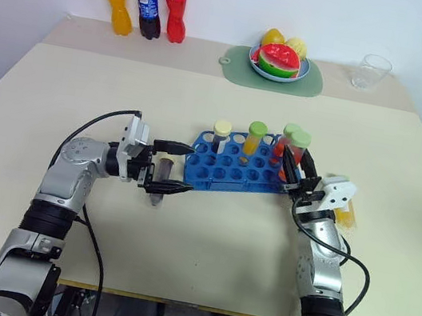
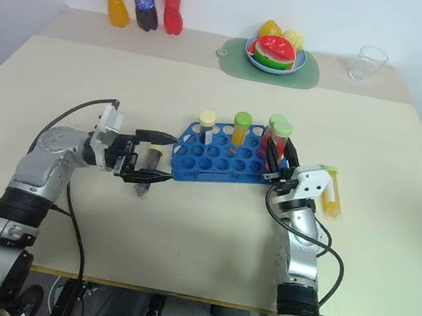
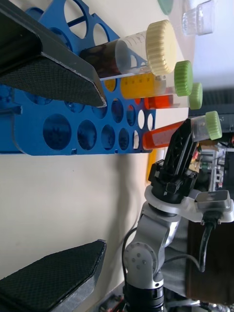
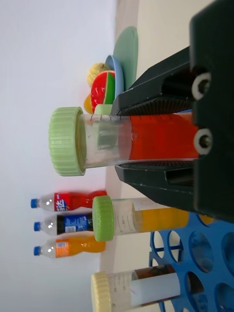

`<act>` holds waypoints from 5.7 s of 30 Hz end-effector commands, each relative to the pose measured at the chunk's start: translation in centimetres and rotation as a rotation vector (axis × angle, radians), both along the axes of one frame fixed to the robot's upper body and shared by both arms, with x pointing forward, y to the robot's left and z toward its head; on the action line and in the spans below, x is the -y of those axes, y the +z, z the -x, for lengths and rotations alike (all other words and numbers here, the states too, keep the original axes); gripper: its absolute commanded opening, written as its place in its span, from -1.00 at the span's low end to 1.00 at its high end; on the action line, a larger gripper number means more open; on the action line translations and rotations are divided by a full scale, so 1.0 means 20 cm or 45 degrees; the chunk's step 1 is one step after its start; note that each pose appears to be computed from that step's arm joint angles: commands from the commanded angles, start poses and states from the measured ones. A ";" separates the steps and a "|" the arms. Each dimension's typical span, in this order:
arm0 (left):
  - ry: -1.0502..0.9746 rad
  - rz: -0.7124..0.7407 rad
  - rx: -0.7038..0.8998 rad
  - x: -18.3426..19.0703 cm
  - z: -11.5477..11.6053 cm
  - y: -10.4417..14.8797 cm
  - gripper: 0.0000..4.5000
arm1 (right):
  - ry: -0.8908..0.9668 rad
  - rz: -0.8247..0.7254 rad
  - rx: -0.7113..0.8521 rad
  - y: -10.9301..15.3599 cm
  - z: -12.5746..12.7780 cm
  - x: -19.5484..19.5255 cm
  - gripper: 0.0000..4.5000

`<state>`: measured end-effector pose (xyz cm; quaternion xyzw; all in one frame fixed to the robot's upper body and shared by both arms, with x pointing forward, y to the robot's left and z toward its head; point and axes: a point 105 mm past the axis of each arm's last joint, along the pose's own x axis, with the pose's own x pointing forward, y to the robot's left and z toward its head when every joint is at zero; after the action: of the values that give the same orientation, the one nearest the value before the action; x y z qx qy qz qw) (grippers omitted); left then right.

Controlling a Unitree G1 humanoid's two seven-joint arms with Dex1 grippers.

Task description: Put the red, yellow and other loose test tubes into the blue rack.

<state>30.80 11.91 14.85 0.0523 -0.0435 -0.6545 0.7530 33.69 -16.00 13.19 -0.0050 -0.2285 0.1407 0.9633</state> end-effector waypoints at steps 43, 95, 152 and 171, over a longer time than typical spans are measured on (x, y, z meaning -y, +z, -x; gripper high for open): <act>-0.194 -0.115 0.122 0.05 -0.08 0.06 1.00 | 0.149 0.344 -0.532 0.05 0.35 0.15 0.99; -0.230 -0.095 0.129 0.15 -0.02 0.01 1.00 | -0.034 0.451 -1.655 -0.12 -0.01 0.71 -0.62; -0.081 -0.025 0.065 0.09 -0.06 0.01 1.00 | 0.321 0.219 -0.046 0.07 0.04 -0.25 -0.63; -0.076 -0.018 0.061 0.09 -0.06 0.01 1.00 | 0.283 0.145 -0.089 0.01 0.03 -0.25 -0.63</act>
<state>32.02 10.11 14.30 0.0683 -0.0430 -0.6755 0.7329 32.69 -10.29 14.15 -0.0402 -0.1968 0.2792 0.9390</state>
